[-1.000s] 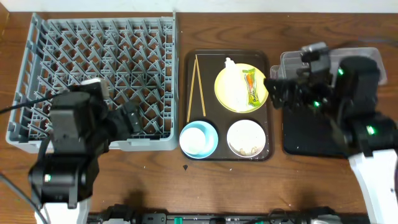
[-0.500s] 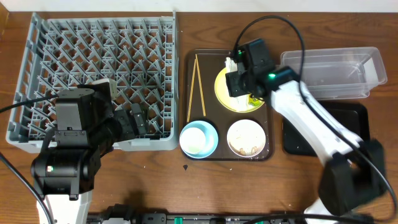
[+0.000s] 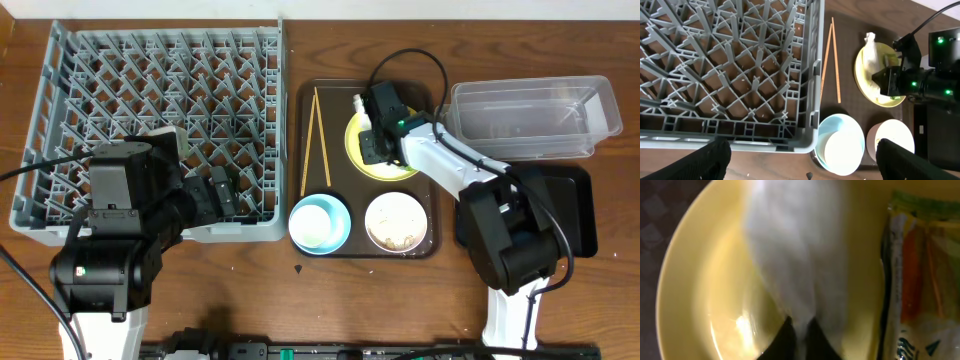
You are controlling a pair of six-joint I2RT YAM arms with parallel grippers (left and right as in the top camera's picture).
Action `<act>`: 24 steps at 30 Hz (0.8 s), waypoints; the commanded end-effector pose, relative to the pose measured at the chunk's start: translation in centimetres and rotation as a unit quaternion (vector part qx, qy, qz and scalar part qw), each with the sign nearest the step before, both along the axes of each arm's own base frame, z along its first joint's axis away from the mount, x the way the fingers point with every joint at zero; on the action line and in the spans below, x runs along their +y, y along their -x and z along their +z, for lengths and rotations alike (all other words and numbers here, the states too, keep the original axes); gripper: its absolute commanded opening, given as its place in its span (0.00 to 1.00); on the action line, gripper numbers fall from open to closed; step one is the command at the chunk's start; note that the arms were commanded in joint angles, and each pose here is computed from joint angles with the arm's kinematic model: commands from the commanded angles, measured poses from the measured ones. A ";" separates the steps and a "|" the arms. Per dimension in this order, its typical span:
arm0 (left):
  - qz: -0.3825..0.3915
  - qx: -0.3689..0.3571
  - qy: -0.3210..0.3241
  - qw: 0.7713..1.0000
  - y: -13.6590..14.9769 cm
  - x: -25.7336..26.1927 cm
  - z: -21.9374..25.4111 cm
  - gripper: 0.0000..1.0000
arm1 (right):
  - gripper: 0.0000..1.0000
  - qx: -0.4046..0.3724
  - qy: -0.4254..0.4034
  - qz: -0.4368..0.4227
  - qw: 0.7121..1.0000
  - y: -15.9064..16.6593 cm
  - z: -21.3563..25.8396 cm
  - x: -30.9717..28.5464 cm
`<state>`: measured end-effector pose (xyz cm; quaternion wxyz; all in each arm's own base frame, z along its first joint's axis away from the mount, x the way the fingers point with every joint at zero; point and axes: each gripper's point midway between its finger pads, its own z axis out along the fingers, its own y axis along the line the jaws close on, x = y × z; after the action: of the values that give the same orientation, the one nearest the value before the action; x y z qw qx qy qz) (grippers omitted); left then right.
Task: Sort waste into correct bins and load items into the dishwasher
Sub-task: 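Carry the tissue to the clear plastic bin and release it, then return the right gripper to the plate and grasp the green snack wrapper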
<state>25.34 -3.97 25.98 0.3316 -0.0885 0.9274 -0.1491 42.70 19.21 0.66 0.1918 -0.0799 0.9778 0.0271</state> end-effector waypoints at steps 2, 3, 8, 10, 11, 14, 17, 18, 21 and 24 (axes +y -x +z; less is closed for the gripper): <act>0.001 -0.010 0.007 1.000 -0.1 -0.1 0.9 0.93 | 0.01 -0.024 -0.045 -0.025 0.998 -0.5 4.2 0.1; 0.001 -0.010 0.008 1.000 -0.1 -0.1 0.9 0.93 | 0.01 -0.046 -0.077 -0.023 0.996 -0.8 7.4 0.2; 0.001 -0.010 0.008 1.000 -0.1 -0.1 0.9 0.93 | 0.01 -0.138 -0.136 -0.091 0.977 -1.5 17.7 -4.2; 0.001 -0.010 0.008 1.000 -0.1 -0.1 0.9 0.93 | 0.01 -0.162 -0.132 -0.160 0.965 -1.6 19.9 -8.0; 0.001 -0.010 0.008 1.000 -0.1 -0.1 0.9 0.93 | 0.01 -0.167 -0.126 -0.198 0.958 -1.6 20.4 -10.1; 0.001 -0.010 0.008 1.000 -0.1 -0.1 0.9 0.93 | 0.01 -0.158 -0.108 -0.317 0.929 -1.0 19.8 -16.1; 0.001 -0.010 0.008 1.000 -0.1 -0.1 0.9 0.93 | 0.01 -0.137 -0.099 -0.386 0.907 -1.1 17.7 -19.8; 0.001 -0.010 0.008 1.000 -0.1 -0.1 0.9 0.93 | 0.01 -0.132 -0.098 -0.396 0.903 -1.2 17.1 -20.4; 0.001 -0.010 0.007 1.000 -0.1 -0.1 0.9 0.93 | 0.13 -0.109 -0.087 -0.417 0.898 -2.0 14.2 -21.7; 0.001 -0.010 0.008 1.000 -0.1 -0.1 0.9 0.93 | 0.57 -0.129 -0.073 -0.382 0.912 -4.2 13.0 -22.0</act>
<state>25.33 -3.97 25.98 0.3314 -0.0885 0.9274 -0.1491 46.15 -2.14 14.50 0.3092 0.3284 0.8920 0.0290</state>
